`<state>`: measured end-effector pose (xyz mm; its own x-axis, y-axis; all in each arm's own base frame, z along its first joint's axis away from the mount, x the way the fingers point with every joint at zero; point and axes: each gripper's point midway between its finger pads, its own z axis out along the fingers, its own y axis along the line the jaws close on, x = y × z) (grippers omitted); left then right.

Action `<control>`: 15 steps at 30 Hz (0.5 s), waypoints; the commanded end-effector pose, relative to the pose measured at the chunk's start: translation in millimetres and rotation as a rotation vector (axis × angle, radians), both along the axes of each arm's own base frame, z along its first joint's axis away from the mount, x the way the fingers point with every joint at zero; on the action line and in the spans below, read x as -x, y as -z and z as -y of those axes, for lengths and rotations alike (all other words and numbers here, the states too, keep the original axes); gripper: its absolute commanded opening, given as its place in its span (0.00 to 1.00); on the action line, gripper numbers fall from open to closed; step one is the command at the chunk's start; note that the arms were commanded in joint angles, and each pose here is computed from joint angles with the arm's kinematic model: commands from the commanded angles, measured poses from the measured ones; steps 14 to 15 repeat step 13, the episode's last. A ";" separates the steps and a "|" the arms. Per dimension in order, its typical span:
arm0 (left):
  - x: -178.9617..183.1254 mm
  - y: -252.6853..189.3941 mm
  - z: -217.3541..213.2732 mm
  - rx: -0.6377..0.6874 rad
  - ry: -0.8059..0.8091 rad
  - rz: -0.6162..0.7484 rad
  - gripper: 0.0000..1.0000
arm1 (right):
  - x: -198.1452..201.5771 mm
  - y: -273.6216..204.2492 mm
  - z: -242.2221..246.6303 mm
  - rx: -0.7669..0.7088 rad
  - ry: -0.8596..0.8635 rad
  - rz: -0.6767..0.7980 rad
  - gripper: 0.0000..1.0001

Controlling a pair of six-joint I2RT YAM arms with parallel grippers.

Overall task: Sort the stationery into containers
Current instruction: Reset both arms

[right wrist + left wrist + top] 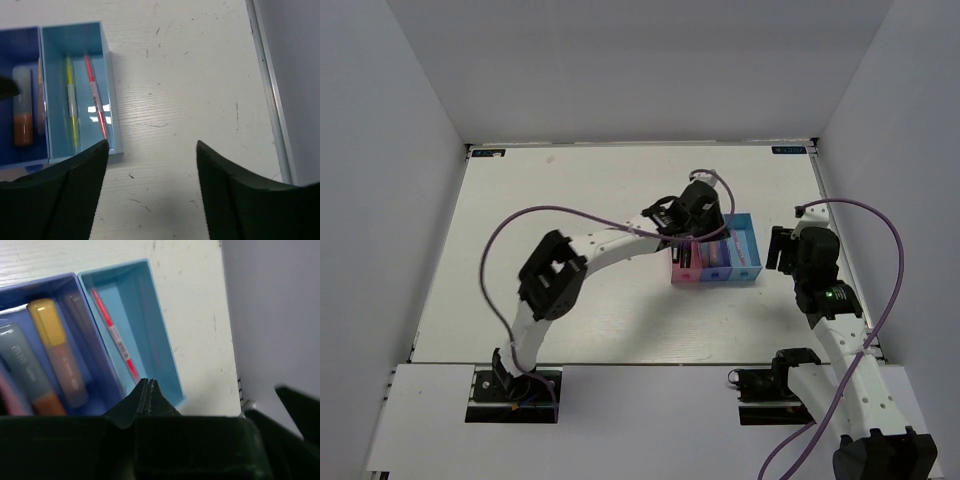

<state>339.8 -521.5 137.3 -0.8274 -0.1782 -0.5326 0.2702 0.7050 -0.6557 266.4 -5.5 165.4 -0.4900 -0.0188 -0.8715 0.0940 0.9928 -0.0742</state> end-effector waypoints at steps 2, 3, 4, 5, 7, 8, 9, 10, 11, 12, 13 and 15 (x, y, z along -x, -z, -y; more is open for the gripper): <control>37.8 -82.8 -60.0 -0.013 0.103 0.184 0.42 | -1.5 -5.0 -13.1 -0.018 -0.091 0.003 0.81; 48.8 -95.2 -79.7 -0.032 0.106 0.198 0.63 | 0.2 -1.8 -20.9 -0.037 -0.128 -0.011 0.90; 61.2 -71.7 -109.6 -0.108 0.086 0.184 0.79 | 0.3 -1.6 -23.8 -0.052 -0.136 -0.014 0.90; 66.9 -64.1 -126.1 -0.164 0.101 0.197 1.00 | 0.8 1.8 -25.8 -0.062 -0.143 -0.042 0.90; 85.8 -51.2 -178.7 -0.256 0.064 0.193 1.00 | 3.3 -1.3 -31.6 -0.105 -0.146 -0.067 0.90; 88.0 -47.6 -194.0 -0.294 0.056 0.210 1.00 | 4.6 2.1 -33.3 -0.112 -0.148 -0.090 0.90; 98.4 -40.7 -215.9 -0.331 0.054 0.209 1.00 | 4.8 0.5 -38.2 -0.129 -0.168 -0.092 0.90; 106.7 -39.2 -234.7 -0.348 0.053 0.222 1.00 | 5.2 -0.9 -43.2 -0.144 -0.191 -0.086 0.90; 109.2 -22.8 -257.0 -0.396 0.036 0.190 1.00 | 8.0 0.5 -46.4 -0.155 -0.205 -0.094 0.90; 112.6 -33.4 -268.3 -0.387 0.033 0.226 1.00 | 10.7 0.4 -58.7 -0.189 -0.274 -0.104 0.90; 117.7 -37.5 -286.1 -0.401 0.021 0.236 1.00 | 12.0 0.1 -62.8 -0.188 -0.305 -0.103 0.90; 117.7 -37.5 -286.1 -0.401 0.021 0.236 1.00 | 12.0 0.1 -62.8 -0.188 -0.305 -0.103 0.90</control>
